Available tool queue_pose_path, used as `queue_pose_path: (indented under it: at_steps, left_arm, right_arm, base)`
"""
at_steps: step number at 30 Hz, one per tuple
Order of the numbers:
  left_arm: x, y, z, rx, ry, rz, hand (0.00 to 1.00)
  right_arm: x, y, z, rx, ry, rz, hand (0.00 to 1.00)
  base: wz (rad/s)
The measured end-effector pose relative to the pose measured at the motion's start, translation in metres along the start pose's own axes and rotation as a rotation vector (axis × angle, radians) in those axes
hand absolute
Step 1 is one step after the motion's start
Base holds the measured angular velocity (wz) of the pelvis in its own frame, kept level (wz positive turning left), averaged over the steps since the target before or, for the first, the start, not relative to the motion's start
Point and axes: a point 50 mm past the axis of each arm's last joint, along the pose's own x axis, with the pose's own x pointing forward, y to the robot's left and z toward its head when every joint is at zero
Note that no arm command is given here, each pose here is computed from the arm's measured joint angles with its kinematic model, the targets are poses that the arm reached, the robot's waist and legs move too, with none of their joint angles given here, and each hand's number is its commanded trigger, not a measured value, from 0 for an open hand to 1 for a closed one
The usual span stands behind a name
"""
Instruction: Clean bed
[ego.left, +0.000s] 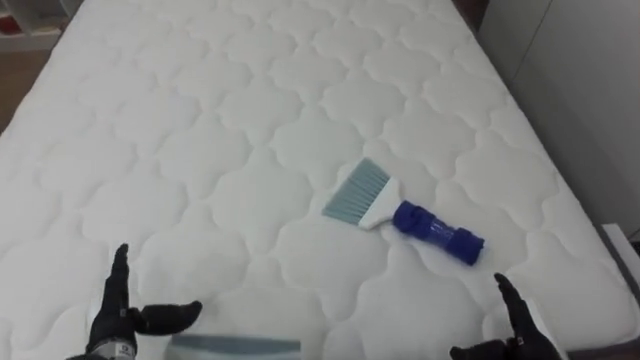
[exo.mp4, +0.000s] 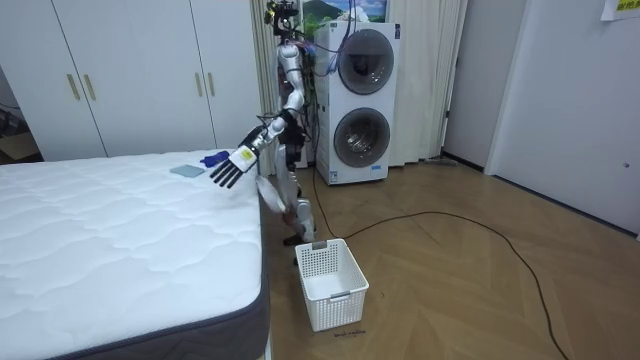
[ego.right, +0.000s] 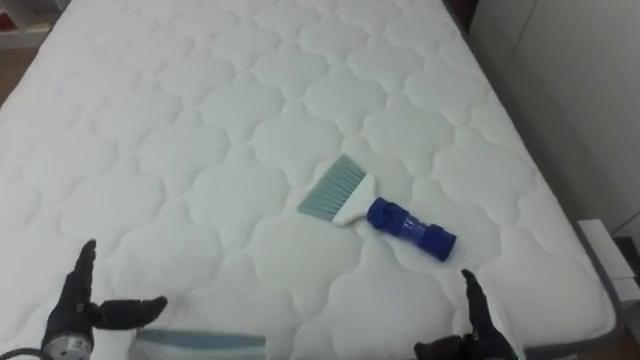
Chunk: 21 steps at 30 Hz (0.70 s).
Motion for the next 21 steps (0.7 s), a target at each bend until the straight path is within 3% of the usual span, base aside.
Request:
queue_pose_path:
  at_steps: [4,9,16,21]
  left_arm:
    - [-0.014,0.006,-0.046,0.017,0.185,0.013,0.00]
    - [-0.044,0.013,-0.100,0.009,0.420,0.033,0.00]
    - [-0.068,0.016,-0.131,0.015,0.591,0.037,0.00]
    - [-0.083,0.016,-0.148,0.014,0.733,-0.015,0.00]
  right_arm:
    - [-0.004,0.004,-0.021,0.044,0.111,0.014,0.00]
    - [-0.013,0.008,-0.054,0.196,0.331,0.002,0.00]
    - [-0.029,0.015,-0.082,0.246,0.498,0.012,0.00]
    - [-0.037,0.021,-0.092,0.240,0.582,0.102,0.00]
  base:
    - [0.07]
    - [0.05]
    - [0.00]
    - [-0.02]
